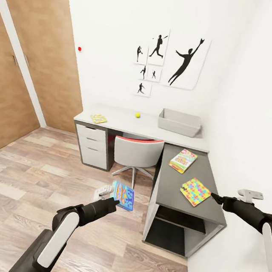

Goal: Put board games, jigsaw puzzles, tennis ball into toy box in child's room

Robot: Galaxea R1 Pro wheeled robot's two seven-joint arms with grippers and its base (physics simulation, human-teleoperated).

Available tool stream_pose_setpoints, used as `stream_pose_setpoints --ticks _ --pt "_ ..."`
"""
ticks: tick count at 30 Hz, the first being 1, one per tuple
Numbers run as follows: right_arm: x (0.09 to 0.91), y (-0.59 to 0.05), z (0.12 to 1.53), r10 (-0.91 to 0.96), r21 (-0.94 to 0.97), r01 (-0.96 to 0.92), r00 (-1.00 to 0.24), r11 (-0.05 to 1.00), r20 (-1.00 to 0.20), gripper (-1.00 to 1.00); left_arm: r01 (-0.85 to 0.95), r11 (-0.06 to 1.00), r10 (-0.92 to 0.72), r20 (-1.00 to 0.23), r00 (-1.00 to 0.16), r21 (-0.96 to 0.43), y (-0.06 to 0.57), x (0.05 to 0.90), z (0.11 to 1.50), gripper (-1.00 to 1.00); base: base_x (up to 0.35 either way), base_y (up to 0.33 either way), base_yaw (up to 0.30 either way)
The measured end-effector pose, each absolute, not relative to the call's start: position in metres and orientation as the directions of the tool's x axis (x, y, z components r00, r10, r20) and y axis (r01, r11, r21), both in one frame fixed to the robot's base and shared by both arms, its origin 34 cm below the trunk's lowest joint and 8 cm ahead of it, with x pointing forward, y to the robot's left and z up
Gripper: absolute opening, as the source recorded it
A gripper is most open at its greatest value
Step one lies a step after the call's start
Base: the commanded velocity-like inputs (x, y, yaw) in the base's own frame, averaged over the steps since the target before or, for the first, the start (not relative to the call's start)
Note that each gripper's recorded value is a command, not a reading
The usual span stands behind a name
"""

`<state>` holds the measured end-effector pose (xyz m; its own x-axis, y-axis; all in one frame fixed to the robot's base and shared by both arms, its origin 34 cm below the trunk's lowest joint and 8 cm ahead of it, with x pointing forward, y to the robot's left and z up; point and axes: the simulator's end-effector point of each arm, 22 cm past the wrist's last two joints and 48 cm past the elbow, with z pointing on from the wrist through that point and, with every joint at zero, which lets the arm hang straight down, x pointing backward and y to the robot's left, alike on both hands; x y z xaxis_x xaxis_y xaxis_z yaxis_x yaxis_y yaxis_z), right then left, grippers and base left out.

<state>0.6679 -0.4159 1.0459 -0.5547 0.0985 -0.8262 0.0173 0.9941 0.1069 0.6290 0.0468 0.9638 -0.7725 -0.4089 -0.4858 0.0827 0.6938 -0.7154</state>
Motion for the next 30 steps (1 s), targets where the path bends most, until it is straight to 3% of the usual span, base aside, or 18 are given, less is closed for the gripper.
stream_pose_setpoints --ticks 14,30 --pt "0.6680 -0.4160 1.0457 0.098 0.107 0.017 -0.555 0.994 -0.826 1.00 0.083 0.695 -0.408 -0.486 -0.773 -0.714 0.0469 0.6290 0.9634 -1.00 0.324 0.000 0.000" --pt "0.6682 -0.4175 1.0460 0.097 0.105 0.019 -0.555 0.994 -0.826 1.00 0.086 0.688 -0.413 -0.485 -0.771 -0.721 0.0458 0.6299 0.9664 -1.00 0.061 0.000 0.000"
